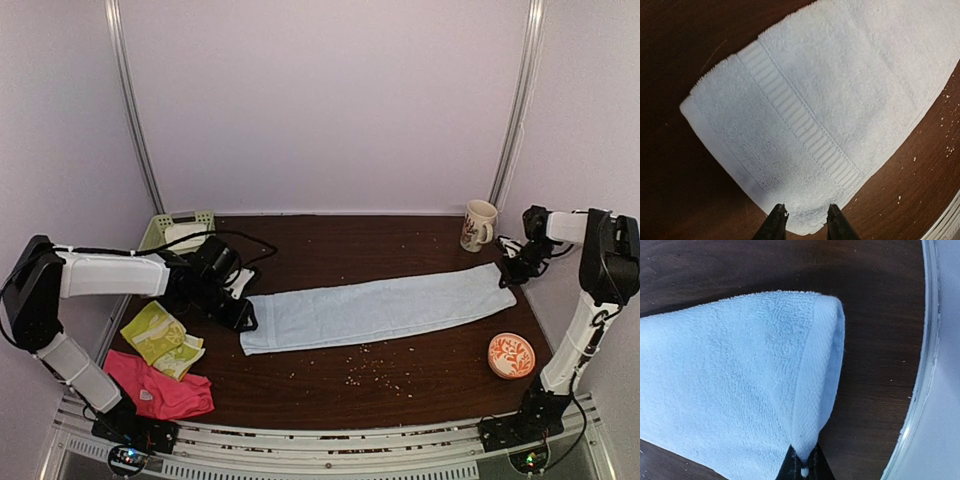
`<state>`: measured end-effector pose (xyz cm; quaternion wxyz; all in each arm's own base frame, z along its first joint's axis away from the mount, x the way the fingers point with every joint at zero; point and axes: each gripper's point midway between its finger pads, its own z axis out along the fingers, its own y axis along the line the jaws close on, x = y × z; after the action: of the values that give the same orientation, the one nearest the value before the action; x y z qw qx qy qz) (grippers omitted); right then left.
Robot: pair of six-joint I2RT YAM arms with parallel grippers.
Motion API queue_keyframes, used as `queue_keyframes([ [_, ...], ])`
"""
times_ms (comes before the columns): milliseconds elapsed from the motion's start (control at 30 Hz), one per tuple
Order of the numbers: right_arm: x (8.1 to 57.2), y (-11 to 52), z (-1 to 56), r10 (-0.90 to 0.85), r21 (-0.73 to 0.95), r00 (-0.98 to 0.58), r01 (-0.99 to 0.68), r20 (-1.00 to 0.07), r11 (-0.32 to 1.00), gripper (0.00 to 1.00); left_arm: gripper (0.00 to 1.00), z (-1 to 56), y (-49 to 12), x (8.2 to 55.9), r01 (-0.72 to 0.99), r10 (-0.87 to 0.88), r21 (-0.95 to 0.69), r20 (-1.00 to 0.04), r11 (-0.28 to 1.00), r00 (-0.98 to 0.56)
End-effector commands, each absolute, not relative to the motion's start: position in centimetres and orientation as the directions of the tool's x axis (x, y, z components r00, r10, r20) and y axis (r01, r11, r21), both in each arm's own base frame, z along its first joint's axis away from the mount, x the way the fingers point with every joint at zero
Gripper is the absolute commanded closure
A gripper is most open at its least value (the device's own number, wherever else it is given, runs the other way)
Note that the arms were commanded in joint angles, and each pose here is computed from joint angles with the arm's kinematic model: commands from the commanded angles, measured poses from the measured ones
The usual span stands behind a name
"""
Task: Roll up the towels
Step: Pick up the towel from the center of the board, then fold the towel at the center of the board.
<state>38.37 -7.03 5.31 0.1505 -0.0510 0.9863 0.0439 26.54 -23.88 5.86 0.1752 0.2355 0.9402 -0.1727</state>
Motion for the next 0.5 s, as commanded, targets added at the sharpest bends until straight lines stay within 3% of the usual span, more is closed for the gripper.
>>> queue_keyframes([
  [0,38.7,-7.4,9.6,-0.099,0.044,-0.929,-0.123,-0.357,0.991,1.0,0.7,8.3,-24.9,28.0,0.521,0.371,-0.238,-0.473,0.82,-0.799],
  [200,39.4,-6.0,12.0,-0.109,0.113,-0.921,-0.162,-0.374,0.98,1.0,0.69,7.4,-25.1,28.8,0.514,0.379,-0.217,-0.456,0.83,-0.805],
  [467,38.1,3.7,13.3,-0.252,0.332,-0.893,-0.383,-0.374,0.862,1.0,0.69,6.0,-24.0,29.2,0.471,0.37,-0.165,-0.422,0.866,-0.828],
])
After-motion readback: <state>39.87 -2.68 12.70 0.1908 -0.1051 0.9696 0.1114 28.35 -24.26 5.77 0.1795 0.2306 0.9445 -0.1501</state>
